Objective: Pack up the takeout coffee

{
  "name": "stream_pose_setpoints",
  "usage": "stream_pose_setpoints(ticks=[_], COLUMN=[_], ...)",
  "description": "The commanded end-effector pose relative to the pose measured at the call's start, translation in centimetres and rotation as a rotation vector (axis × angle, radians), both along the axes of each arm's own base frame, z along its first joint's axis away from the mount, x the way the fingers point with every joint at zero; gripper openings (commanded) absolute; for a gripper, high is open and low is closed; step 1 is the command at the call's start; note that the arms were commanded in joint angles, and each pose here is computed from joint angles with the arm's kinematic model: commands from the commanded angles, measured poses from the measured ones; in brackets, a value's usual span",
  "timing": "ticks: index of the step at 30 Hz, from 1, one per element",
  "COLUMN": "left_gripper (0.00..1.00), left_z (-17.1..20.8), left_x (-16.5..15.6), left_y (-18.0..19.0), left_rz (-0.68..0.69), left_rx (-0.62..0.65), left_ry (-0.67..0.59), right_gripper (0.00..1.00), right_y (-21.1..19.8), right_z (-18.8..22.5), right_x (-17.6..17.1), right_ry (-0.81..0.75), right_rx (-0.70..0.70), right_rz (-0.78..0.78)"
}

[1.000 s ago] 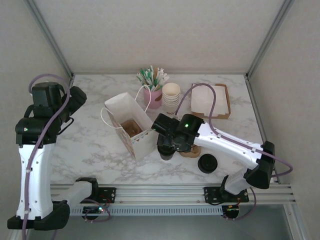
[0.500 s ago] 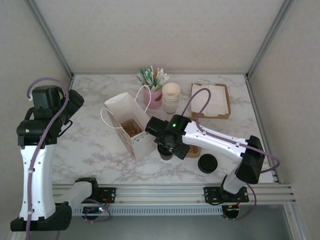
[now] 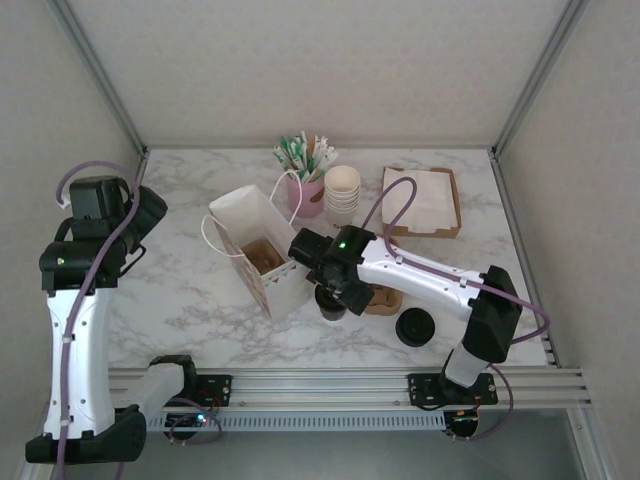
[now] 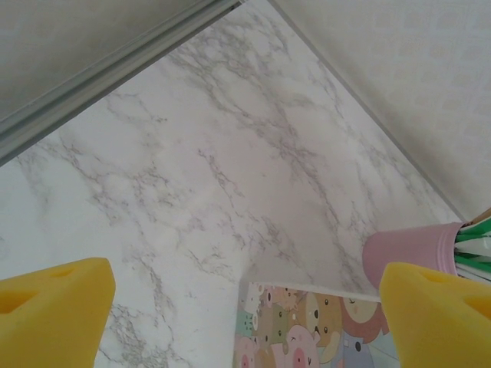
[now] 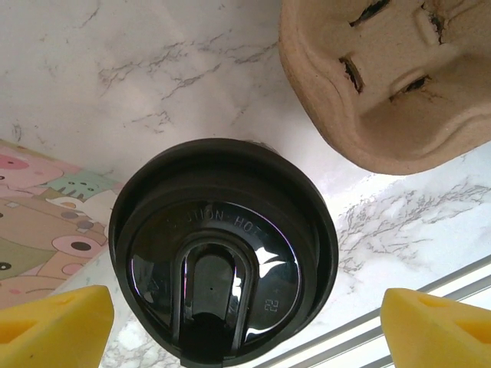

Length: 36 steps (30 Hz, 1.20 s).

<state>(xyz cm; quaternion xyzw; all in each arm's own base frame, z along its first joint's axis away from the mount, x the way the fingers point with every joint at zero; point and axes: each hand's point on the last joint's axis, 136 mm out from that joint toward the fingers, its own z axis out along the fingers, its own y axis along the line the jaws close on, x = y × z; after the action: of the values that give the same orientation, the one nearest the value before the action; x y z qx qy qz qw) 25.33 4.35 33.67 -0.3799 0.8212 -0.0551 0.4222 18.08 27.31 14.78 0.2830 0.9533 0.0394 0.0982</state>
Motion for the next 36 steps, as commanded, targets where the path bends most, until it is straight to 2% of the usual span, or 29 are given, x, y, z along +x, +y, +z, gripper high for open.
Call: stream_pose_setpoints(ticks=[1,11,24,36], left_gripper=[0.9,0.9,0.9,0.9], left_z=[0.1,-0.6,-1.3,-1.6], left_x=[-0.1,-0.4,-0.2,-0.2], left_y=[0.2,0.0,-0.2,-0.4], left_rz=[0.015,0.004,-0.004,-0.014], left_rx=[-0.014,-0.012,-0.023,-0.035], left_ry=[-0.027,-0.013,0.0,0.005], right_gripper=[0.9,0.88,0.8,0.8], right_y=[-0.2,0.6,0.4,0.4], right_z=[-0.7,-1.7,-2.3,-3.3], right_x=[0.3,0.9,0.8,0.7], right_ry=[0.008,0.023,0.037,0.056], right_rx=[-0.024,-0.031,-0.059,-0.068], right_rz=[-0.009,0.006,-0.004,0.001])
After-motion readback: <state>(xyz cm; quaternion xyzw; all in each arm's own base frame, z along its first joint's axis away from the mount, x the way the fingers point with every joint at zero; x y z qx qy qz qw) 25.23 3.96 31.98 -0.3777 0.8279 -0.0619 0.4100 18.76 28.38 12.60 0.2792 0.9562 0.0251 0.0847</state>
